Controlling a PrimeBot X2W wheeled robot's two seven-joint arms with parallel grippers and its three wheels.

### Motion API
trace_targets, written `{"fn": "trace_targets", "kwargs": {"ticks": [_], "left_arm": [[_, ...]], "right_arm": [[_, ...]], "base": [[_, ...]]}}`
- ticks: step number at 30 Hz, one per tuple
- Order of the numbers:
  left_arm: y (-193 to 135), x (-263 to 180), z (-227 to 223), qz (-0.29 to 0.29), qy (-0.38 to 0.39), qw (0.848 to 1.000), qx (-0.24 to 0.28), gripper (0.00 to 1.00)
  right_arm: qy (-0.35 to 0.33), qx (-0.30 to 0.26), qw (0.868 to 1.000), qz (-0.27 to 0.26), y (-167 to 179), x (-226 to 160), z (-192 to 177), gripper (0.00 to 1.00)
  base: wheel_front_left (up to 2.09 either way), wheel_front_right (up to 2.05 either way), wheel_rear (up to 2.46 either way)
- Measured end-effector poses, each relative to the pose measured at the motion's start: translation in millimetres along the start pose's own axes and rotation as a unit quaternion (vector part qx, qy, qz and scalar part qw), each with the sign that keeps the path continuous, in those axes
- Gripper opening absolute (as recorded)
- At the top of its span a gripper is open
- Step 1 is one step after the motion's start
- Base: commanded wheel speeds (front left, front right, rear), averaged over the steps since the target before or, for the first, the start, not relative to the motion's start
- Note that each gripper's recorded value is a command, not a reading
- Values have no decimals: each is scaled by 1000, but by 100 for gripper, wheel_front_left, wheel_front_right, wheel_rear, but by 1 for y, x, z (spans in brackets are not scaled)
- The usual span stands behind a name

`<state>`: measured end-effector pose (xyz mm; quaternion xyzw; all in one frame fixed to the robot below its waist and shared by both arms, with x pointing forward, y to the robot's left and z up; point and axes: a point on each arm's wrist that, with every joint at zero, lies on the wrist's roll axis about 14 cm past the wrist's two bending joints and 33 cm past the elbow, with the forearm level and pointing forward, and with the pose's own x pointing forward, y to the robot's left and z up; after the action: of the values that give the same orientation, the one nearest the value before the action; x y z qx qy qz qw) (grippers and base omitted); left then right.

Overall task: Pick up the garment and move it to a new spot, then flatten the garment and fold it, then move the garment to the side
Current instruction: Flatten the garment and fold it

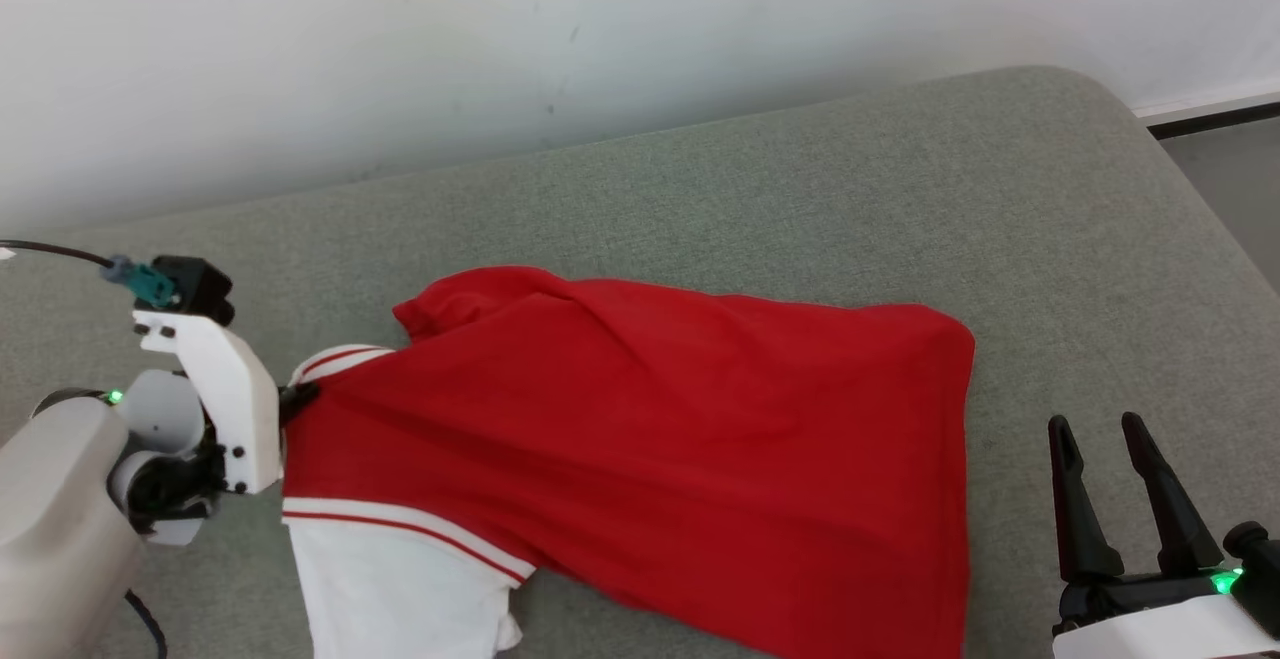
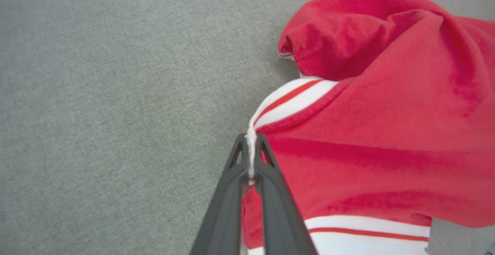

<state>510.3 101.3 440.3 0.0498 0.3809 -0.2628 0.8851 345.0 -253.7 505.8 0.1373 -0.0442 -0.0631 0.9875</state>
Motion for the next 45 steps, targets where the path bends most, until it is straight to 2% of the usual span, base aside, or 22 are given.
{"fn": "trace_targets", "kwargs": {"ticks": [3, 4, 5, 6, 13, 17, 21, 26, 31, 35, 37, 40, 45], "left_arm": [[5, 0, 3, 10, -15, 1000, -4, 0], [6, -1, 4, 13, -19, 1000, -5, 11], [7, -2, 4, 15, -21, 1000, -6, 52], [6, -4, 4, 15, -24, 1000, -10, 100], [4, -24, 15, 20, -71, 997, 12, 100], [8, -48, 41, 29, -156, 987, 25, 100], [11, -82, 71, 48, -281, 958, 18, 100], [12, -122, 73, 82, -396, 915, -8, 100], [3, -150, 54, 121, -437, 891, -15, 100], [-8, -177, 45, 145, -481, 864, -32, 100], [-16, -180, 26, 156, -480, 862, -38, 100], [-23, -182, 2, 168, -478, 859, -76, 100], [-30, -187, -14, 184, -489, 849, -79, 100]], "right_arm": [[-1, 0, 1000, -2, -1, 0, 0, 100], [-1, 0, 1000, -2, -2, 1, 1, 100], [-3, 0, 1000, -2, -2, 1, 2, 100], [-4, -1, 1000, -2, -2, 1, 2, 100], [-9, 3, 1000, 10, 5, 1, 4, 100], [-15, 7, 1000, 16, 10, 1, 7, 100], [-26, 15, 999, 32, 24, 3, 11, 100], [-37, 15, 998, 54, 39, 2, 16, 100], [-49, 13, 996, 70, 50, 1, 23, 100], [-57, 11, 996, 72, 50, -1, 28, 100], [-65, 10, 995, 69, 48, -2, 34, 100], [-68, 11, 995, 66, 47, -6, 35, 100], [-62, 10, 994, 84, 61, -6, 30, 100]], "base": [[0, 0, 0], [0, 0, 0], [0, 0, 0], [0, 0, 0], [0, 0, 0], [0, 0, 0], [0, 0, 0], [0, 0, 0], [0, 0, 0], [0, 0, 0], [0, 0, 0], [0, 0, 0], [0, 0, 0]]}}
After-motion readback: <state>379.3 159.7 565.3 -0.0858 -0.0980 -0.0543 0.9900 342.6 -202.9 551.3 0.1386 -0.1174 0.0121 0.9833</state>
